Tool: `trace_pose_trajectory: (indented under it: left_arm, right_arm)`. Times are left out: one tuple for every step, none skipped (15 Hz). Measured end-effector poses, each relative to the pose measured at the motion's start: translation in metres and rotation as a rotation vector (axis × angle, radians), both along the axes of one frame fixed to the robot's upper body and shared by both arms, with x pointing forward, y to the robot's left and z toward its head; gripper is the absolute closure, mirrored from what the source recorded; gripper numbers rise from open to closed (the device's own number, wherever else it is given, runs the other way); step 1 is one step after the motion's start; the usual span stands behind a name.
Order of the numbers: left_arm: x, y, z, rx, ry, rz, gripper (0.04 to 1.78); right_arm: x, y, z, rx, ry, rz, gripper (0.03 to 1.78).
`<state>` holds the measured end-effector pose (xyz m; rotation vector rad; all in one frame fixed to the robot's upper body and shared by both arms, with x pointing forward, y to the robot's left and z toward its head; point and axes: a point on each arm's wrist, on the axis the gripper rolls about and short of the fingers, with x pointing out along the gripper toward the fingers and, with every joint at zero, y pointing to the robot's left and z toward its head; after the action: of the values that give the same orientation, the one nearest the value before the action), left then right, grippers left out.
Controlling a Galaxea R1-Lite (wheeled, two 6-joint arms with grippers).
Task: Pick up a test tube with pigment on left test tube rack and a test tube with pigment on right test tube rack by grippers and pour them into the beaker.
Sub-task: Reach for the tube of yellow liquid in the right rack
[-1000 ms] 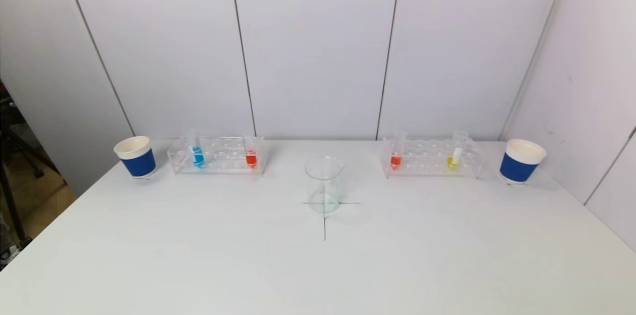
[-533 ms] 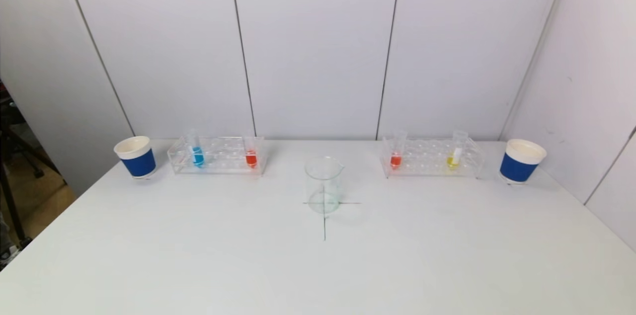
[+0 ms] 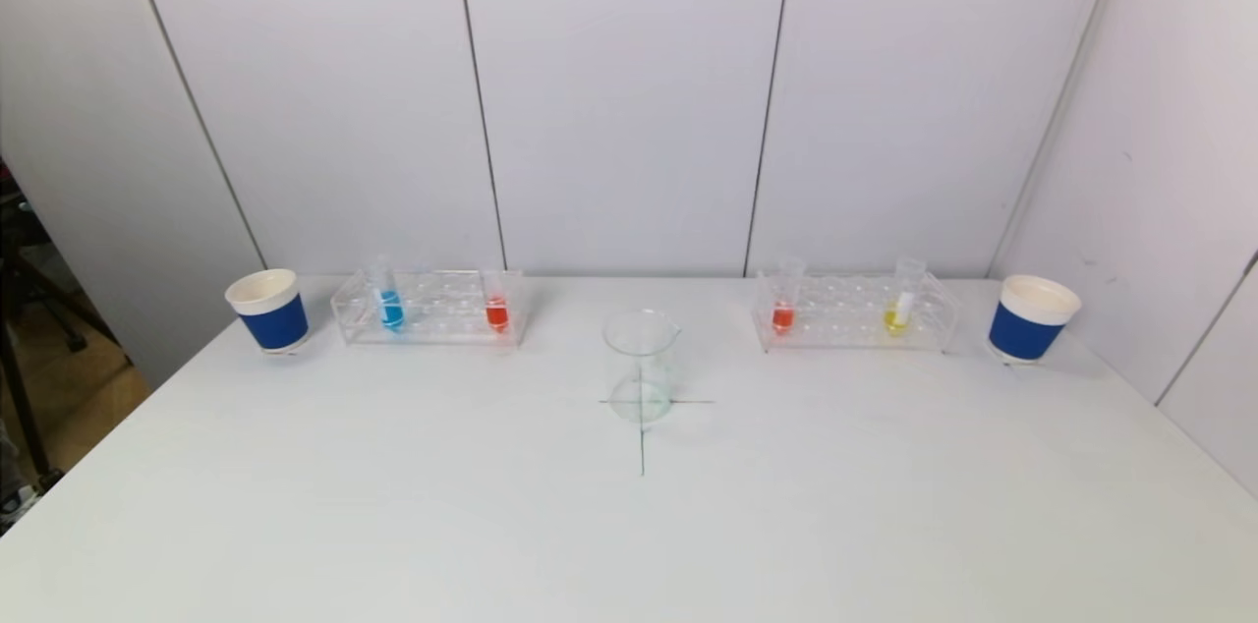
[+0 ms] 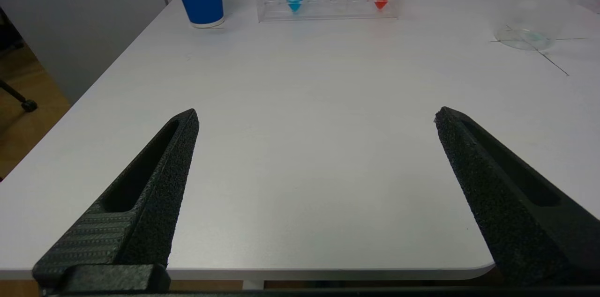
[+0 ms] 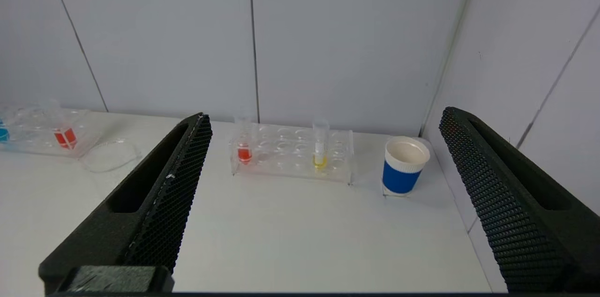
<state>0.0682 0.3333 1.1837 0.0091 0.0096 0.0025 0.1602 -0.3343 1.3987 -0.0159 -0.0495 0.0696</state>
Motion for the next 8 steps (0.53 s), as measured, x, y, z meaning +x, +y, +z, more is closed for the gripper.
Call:
trace_pose_trajectory:
  left_arm:
    - [0.000, 0.000, 0.000, 0.000, 0.000, 0.000, 0.06]
    - [0.000, 0.000, 0.000, 0.000, 0.000, 0.000, 0.06]
    - [0.000, 0.000, 0.000, 0.000, 0.000, 0.000, 0.06]
    - [0.000, 0.000, 0.000, 0.000, 0.000, 0.000, 0.06]
    - [0.000, 0.000, 0.000, 0.000, 0.000, 0.000, 0.06]
    - [0.000, 0.000, 0.000, 0.000, 0.000, 0.000, 0.06]
    - [0.000, 0.000, 0.000, 0.000, 0.000, 0.000, 0.06]
    - [0.000, 0.000, 0.000, 0.000, 0.000, 0.000, 0.06]
  right_arm:
    - [0.016, 0.000, 0.003, 0.001, -0.004, 0.002, 0.04]
    - [0.030, 0.001, 0.003, 0.002, 0.000, 0.002, 0.04]
    - [0.046, 0.001, 0.002, 0.004, 0.009, 0.002, 0.04]
    - [0.061, 0.001, -0.001, 0.005, 0.022, 0.002, 0.04]
    - [0.074, 0.001, -0.005, 0.005, 0.042, 0.002, 0.04]
    - [0.088, 0.001, -0.011, 0.005, 0.068, 0.002, 0.04]
    - [0.101, 0.002, -0.017, 0.005, 0.089, 0.002, 0.04]
    - [0.114, 0.002, -0.025, 0.006, 0.105, 0.002, 0.04]
